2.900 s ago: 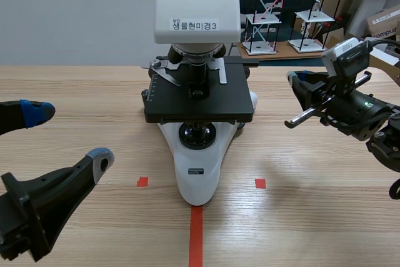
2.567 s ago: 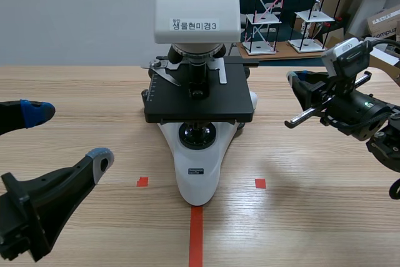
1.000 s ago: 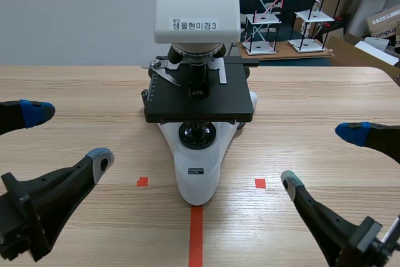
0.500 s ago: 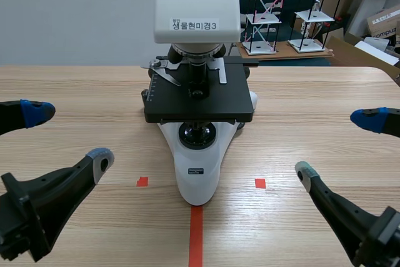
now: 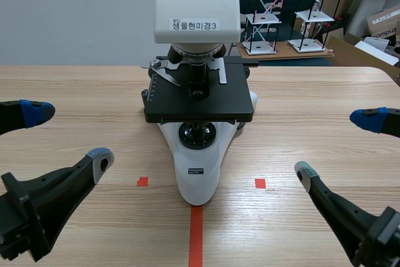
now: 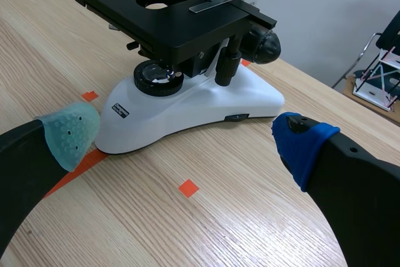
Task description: Return to the home posture
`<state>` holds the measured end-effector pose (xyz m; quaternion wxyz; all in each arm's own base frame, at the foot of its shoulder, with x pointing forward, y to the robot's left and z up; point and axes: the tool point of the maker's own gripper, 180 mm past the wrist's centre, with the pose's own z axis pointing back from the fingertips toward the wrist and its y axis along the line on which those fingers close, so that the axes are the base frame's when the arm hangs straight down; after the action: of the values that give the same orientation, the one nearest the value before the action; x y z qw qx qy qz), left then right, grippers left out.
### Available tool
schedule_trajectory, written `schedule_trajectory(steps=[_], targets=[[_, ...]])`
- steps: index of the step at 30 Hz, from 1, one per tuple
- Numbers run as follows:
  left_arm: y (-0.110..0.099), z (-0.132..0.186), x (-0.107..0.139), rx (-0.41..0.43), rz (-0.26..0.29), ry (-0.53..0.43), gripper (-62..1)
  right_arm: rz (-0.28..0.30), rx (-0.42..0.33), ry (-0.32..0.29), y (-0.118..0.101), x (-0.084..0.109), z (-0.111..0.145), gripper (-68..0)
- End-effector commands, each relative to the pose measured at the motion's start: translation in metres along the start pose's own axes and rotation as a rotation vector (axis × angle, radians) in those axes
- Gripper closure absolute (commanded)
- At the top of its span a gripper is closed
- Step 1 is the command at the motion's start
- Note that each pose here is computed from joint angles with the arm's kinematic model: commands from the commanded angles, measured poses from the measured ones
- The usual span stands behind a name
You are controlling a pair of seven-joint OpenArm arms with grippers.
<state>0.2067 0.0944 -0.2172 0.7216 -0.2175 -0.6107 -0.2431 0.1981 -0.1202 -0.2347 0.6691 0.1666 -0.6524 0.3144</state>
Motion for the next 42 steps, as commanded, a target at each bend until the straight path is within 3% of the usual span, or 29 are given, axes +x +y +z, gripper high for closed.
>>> schedule_trajectory(steps=[1, 42], targets=[[-0.0012, 0.0007, 0.0036, 0.000, 0.008, -0.016, -62.3, 0.000, -0.004, -0.032, -0.0034, 0.0070, -0.0012, -60.8], [-0.0012, 0.0007, 0.0037, 0.000, 0.008, -0.016, -62.3, -0.007, -0.014, -0.052, -0.0064, 0.0110, -0.0029, -60.8]])
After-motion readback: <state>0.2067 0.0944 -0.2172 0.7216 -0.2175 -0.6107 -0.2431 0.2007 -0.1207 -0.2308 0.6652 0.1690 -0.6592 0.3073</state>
